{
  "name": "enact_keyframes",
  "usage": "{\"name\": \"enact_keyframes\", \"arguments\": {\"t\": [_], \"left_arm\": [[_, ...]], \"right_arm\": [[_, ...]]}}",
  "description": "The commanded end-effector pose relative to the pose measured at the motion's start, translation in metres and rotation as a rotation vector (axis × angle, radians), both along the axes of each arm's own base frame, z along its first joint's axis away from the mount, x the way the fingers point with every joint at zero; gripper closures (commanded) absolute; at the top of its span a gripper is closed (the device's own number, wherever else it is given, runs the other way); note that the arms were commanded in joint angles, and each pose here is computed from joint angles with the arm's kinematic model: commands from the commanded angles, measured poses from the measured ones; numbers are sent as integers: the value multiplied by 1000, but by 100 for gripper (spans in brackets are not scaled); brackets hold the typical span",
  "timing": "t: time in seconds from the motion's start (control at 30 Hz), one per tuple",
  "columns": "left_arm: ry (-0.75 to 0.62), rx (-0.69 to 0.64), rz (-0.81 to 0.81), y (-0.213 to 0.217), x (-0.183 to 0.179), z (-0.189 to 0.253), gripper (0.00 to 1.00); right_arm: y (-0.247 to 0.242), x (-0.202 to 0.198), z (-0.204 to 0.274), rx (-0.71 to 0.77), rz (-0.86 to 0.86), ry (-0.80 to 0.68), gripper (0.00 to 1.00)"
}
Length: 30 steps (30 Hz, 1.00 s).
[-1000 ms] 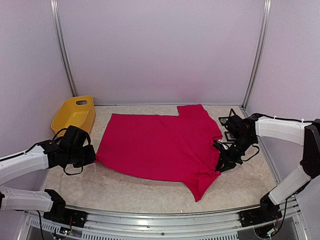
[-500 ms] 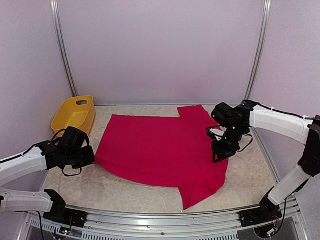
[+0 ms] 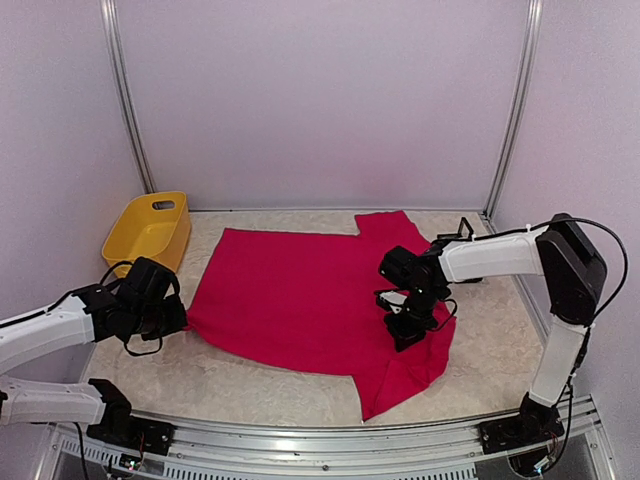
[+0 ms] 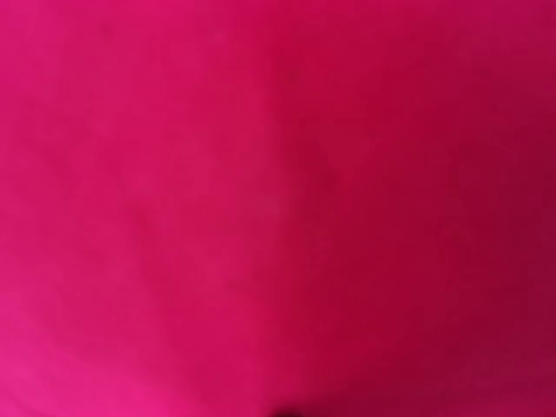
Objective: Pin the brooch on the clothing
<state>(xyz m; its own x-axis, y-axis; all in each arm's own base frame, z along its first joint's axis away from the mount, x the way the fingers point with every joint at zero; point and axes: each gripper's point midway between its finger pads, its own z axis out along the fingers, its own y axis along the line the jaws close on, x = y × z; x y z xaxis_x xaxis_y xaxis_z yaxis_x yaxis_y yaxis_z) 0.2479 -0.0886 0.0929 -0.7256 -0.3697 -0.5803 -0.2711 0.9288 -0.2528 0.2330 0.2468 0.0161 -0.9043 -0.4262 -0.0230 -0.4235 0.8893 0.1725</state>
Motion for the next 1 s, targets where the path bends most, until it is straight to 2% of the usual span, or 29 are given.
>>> {"name": "enact_keyframes", "arguments": {"t": [0.0, 0.07, 0.13, 0.23, 0.3, 0.43, 0.5, 0.57, 0.7, 0.83, 0.97], "left_arm": [[-14, 56, 79, 17, -2, 1, 65], [-43, 63, 102, 21, 1, 9, 43], [-102, 70, 96, 19, 8, 23, 40], [-231, 84, -18, -6, 29, 51, 39], [-262, 103, -72, -20, 43, 55, 40], [-161, 144, -167, -50, 67, 22, 42], [-86, 160, -206, -62, 73, -12, 42], [-68, 169, -202, -64, 79, -26, 41], [-91, 147, -190, -62, 89, -23, 41], [-88, 146, -188, -55, 90, -21, 41], [-46, 123, -164, -42, 85, -36, 41]], "right_arm": [[7, -33, -1, 101, 53, 80, 100], [8, -39, 9, 116, 76, 64, 100], [10, -50, 14, 135, 116, 76, 100], [17, -70, 14, 173, 180, 112, 100], [24, -82, 15, 201, 214, 134, 100], [37, -92, 27, 236, 283, 111, 100], [40, -104, 27, 249, 309, 116, 100], [24, -124, 8, 192, 296, 163, 100], [-15, -169, -20, 52, 245, 275, 100], [-26, -178, -2, 23, 217, 268, 100], [-24, -175, 32, 40, 265, 237, 100]]}}
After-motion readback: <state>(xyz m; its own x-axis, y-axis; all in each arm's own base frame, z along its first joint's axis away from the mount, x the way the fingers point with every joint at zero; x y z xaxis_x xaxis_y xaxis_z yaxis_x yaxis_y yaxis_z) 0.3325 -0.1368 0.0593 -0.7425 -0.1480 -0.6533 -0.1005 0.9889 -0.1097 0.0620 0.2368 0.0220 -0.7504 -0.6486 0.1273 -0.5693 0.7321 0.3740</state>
